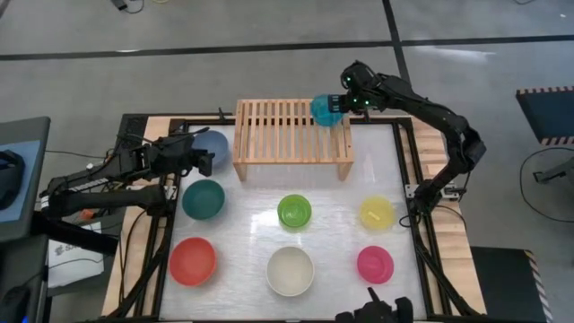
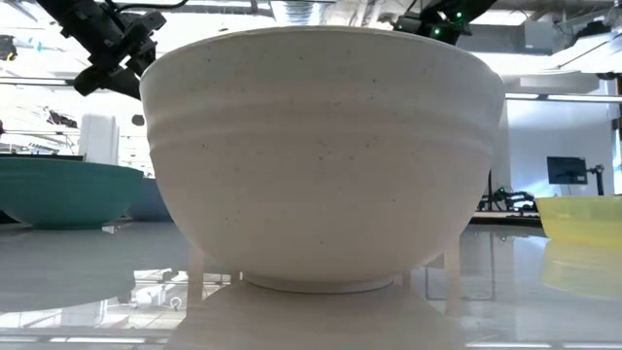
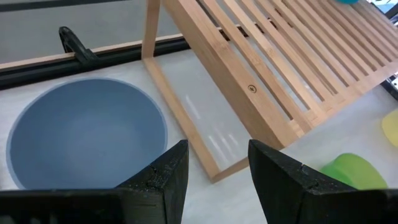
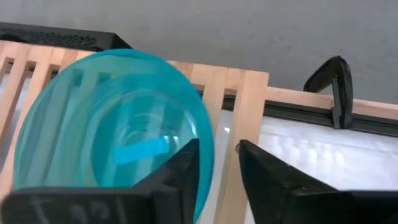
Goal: Place and stack bowls onto a shelf
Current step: Put the small blue bowl on the shelf
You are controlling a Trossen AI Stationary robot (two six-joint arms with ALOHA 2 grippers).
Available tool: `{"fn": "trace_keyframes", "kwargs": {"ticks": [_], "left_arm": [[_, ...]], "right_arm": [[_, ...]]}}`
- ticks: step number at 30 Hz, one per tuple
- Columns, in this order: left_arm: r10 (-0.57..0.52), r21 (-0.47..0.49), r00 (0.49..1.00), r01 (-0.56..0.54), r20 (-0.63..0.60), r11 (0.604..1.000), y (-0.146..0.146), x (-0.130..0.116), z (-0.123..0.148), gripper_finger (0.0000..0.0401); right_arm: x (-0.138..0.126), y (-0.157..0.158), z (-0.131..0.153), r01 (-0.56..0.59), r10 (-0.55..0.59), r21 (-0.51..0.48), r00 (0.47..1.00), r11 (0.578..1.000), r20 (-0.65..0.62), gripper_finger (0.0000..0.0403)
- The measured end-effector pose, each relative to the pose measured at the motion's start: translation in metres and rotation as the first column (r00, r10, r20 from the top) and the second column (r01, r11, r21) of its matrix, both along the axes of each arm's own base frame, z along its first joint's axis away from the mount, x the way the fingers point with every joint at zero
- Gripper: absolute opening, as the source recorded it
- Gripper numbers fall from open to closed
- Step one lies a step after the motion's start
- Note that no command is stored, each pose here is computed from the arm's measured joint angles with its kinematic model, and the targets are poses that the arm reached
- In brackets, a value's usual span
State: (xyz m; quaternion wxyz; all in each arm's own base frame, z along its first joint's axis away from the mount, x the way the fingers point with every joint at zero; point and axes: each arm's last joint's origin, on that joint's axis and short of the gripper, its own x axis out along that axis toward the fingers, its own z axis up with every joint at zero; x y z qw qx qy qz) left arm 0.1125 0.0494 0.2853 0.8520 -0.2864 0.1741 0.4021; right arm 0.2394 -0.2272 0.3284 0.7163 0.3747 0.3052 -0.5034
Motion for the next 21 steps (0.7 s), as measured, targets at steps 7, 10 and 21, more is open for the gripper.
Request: {"fn": "trace_keyframes", "kwargs": {"ticks": [7, 10, 21], "left_arm": [[-0.021, -0.035, 1.000, 0.022, 0.019, 0.999, -0.001, 0.001, 0.000, 0.0151], [-0.027, -0.059, 0.999, 0.029, 0.034, 0.998, -0.001, 0.001, 0.000, 0.0151], [-0.076, -0.084, 0.996, 0.079, 0.047, 0.993, -0.007, 0.003, -0.001, 0.0151]], "right_arm": [[0.005, 0.004, -0.001, -0.028, 0.028, 0.001, 1.000, 1.000, -0.008, 0.0050], [0.007, 0.007, -0.002, -0.050, 0.050, 0.000, 0.999, 0.999, -0.020, 0.0026], [0.017, 0.042, 0.000, -0.136, 0.140, 0.061, 0.987, 0.989, -0.073, 0.0038]]}}
